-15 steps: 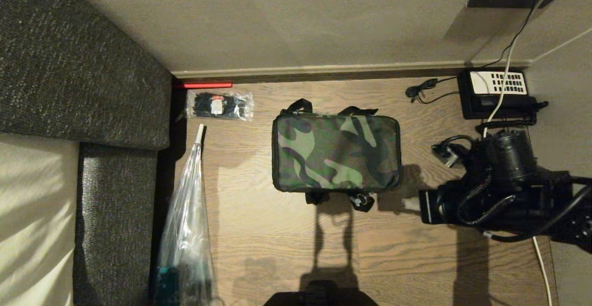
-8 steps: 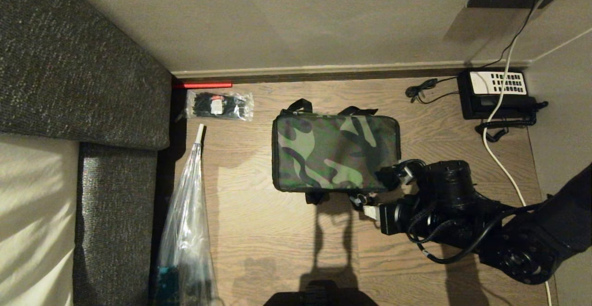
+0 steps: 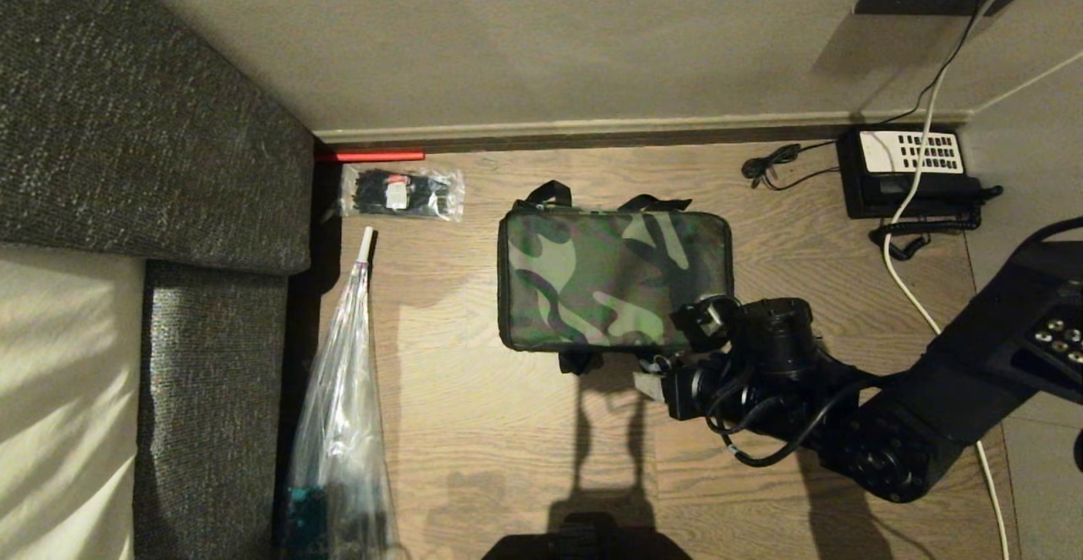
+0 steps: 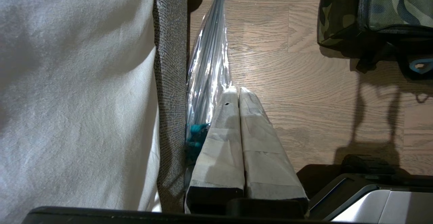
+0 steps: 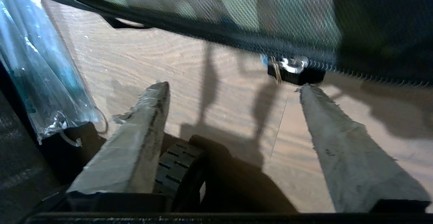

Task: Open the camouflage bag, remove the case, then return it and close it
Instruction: Open the top of the storage box

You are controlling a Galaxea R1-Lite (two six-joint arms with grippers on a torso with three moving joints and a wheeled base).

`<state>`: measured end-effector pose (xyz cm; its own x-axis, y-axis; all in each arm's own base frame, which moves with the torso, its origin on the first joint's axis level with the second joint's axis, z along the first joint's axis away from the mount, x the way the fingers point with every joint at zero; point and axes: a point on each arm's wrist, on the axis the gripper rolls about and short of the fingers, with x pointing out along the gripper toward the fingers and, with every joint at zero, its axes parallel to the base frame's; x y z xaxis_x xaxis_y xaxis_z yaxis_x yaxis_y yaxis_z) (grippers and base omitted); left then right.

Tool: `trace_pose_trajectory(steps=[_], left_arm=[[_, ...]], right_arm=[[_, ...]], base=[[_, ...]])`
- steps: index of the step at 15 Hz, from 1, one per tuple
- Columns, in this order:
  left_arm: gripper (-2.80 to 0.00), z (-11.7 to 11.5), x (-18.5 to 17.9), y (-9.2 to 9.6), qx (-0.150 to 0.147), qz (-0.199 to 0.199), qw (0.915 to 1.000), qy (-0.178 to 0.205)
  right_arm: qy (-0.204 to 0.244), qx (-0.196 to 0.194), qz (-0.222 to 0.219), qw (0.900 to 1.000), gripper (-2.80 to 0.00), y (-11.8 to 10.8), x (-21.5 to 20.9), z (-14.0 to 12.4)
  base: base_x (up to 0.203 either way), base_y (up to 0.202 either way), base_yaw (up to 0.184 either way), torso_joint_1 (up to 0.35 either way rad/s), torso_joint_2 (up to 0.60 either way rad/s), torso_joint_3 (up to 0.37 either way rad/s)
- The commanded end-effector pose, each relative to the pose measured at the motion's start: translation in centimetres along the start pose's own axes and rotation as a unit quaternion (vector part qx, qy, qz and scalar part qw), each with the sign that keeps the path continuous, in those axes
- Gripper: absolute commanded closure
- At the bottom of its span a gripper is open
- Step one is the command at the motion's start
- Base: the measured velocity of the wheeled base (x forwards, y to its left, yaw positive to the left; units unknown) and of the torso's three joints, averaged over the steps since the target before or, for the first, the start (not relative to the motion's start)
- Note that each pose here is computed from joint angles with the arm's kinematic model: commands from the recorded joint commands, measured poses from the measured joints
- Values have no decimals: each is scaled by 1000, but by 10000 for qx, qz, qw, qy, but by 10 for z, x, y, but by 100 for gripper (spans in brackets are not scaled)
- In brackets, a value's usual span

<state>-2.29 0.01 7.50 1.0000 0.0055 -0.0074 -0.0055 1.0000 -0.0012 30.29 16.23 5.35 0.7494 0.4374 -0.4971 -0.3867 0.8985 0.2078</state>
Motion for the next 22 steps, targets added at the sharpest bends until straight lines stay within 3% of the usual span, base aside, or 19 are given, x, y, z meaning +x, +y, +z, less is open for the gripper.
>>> trace_pose_trajectory(steps=[1, 11, 14, 19, 22], left_arm=[[0, 0, 0, 0, -1, 3, 10000, -5], [0, 0, 0, 0, -1, 3, 10000, 1], [0, 0, 0, 0, -1, 3, 10000, 1], [0, 0, 0, 0, -1, 3, 10000, -3], [0, 0, 0, 0, -1, 3, 10000, -5]], right_arm=[[-123, 319, 44, 9994, -280, 1, 10, 3], [-332, 507, 191, 9980, -280, 9, 13, 8], [127, 434, 184, 9988, -280, 15, 4, -15], [369, 613, 52, 9974, -280, 21, 1, -24], [-35, 603, -159, 9980, -280, 23, 14, -13]], base=[[0, 0, 0, 0, 0, 0], [0, 0, 0, 0, 0, 0], [0, 0, 0, 0, 0, 0], [0, 0, 0, 0, 0, 0], [0, 0, 0, 0, 0, 0]])
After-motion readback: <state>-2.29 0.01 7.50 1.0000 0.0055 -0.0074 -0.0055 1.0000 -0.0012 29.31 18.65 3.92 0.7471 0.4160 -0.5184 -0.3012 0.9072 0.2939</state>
